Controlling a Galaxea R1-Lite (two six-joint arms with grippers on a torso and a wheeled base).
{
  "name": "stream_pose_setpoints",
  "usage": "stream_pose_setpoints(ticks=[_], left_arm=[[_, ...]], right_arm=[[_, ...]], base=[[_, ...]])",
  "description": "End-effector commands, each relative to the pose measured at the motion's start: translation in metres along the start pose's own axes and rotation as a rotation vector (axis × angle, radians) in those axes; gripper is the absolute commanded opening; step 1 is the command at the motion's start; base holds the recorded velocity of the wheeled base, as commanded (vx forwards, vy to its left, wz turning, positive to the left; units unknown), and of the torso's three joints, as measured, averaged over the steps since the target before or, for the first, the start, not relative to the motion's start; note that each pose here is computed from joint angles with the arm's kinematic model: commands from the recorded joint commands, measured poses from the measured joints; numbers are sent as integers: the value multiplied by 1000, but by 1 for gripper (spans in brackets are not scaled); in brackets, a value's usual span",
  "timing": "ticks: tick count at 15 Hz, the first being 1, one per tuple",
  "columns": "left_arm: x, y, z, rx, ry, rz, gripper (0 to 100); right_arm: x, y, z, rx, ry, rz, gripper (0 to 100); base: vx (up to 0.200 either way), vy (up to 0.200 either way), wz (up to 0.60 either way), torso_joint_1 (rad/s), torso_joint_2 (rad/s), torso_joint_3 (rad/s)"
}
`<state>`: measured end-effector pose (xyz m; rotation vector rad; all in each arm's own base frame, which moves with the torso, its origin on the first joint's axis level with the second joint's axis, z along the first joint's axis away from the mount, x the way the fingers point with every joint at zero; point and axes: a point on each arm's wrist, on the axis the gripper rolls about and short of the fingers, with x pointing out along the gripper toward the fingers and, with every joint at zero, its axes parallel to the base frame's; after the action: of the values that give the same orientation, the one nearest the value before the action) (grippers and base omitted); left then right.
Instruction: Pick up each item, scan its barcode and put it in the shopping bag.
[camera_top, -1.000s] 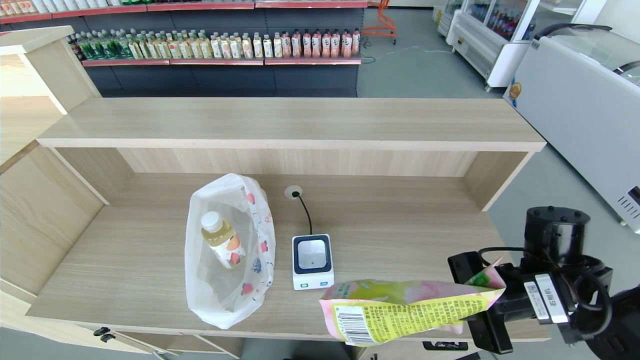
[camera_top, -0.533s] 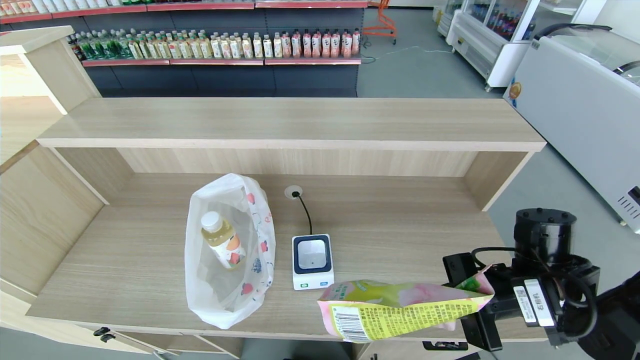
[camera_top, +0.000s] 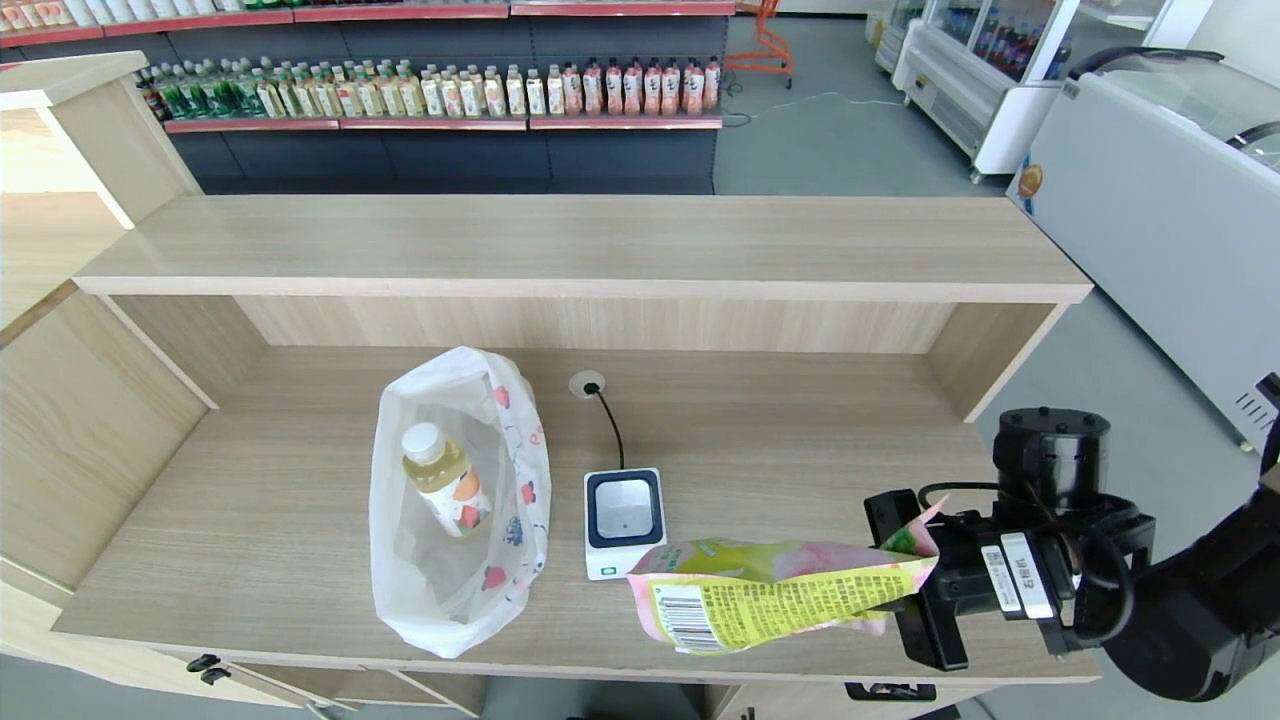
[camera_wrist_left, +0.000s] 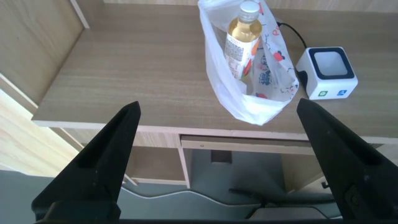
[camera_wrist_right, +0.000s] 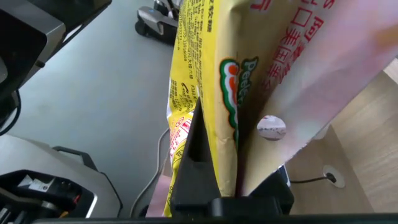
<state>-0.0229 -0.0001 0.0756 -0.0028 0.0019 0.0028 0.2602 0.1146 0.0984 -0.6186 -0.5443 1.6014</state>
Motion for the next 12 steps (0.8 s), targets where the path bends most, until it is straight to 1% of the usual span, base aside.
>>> stream_pose_setpoints(ticks=[1,12], left_arm=[[0,0,0,0,0,0,100],[0,0,0,0,0,0,100]], right_arm=[[1,0,-3,4,0,2,0],[-1,0,0,2,0,-1,0]], base=[[0,0,0,0,0,0],[0,0,0,0,0,0]])
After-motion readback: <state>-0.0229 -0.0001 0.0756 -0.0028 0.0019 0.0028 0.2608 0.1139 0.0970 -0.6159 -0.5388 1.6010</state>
